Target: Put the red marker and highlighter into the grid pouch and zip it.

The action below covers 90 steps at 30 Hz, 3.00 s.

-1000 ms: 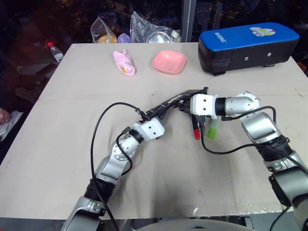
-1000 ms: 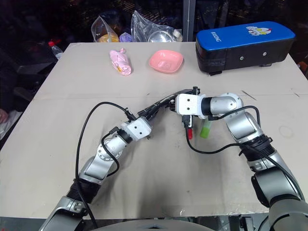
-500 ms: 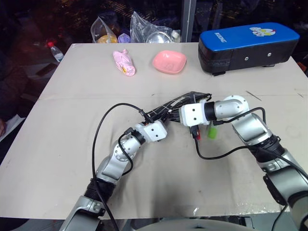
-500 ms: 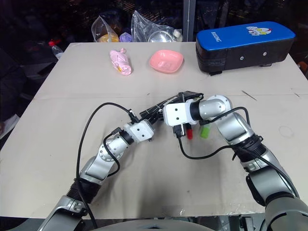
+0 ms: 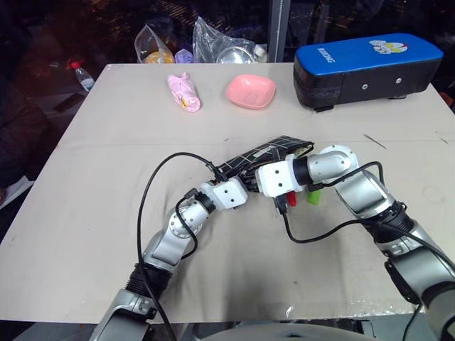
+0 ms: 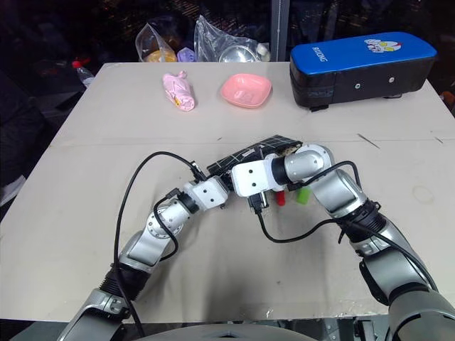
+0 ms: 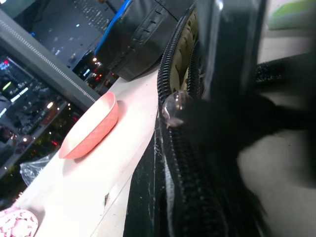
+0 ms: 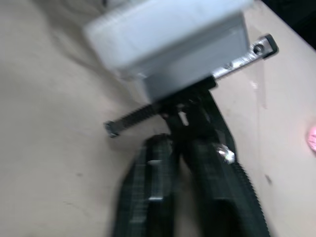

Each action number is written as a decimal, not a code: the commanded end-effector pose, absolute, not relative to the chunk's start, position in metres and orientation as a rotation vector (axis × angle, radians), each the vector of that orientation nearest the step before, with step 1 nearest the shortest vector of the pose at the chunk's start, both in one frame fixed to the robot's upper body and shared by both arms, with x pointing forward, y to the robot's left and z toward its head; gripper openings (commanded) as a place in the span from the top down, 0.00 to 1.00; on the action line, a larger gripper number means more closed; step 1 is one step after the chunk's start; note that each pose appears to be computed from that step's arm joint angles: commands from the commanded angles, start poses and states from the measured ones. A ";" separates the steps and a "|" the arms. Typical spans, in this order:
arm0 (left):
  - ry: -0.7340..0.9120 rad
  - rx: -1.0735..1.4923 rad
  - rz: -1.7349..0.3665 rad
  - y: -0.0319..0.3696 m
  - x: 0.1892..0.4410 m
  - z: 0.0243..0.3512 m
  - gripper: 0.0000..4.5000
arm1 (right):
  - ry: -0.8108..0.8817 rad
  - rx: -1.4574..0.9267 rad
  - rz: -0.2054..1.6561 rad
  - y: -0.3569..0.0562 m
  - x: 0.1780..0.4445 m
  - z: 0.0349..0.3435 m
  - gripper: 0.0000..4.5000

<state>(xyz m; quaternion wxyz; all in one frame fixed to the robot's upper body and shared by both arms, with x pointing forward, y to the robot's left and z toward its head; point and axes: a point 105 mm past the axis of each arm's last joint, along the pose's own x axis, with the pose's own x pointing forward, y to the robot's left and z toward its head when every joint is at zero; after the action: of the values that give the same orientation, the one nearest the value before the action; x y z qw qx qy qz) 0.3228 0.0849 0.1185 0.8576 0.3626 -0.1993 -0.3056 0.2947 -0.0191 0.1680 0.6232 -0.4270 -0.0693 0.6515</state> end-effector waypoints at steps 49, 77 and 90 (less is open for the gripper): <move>-0.380 0.604 -0.495 0.123 0.337 0.168 1.00 | 0.033 -0.455 0.929 -0.091 0.322 0.188 0.01; -0.369 0.618 -0.505 0.127 0.342 0.167 1.00 | 0.176 -0.661 0.848 -0.112 0.311 0.214 0.94; -0.426 0.697 -0.611 0.105 0.335 0.167 1.00 | 0.067 -1.137 0.904 -0.113 0.344 0.228 0.94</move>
<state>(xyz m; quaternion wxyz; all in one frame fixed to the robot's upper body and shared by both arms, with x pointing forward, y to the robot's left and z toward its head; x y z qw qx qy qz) 0.3383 0.1110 0.1536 0.8868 0.3206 -0.1716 -0.2854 0.3394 -0.1154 0.2169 0.7581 -0.4900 0.0589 0.4262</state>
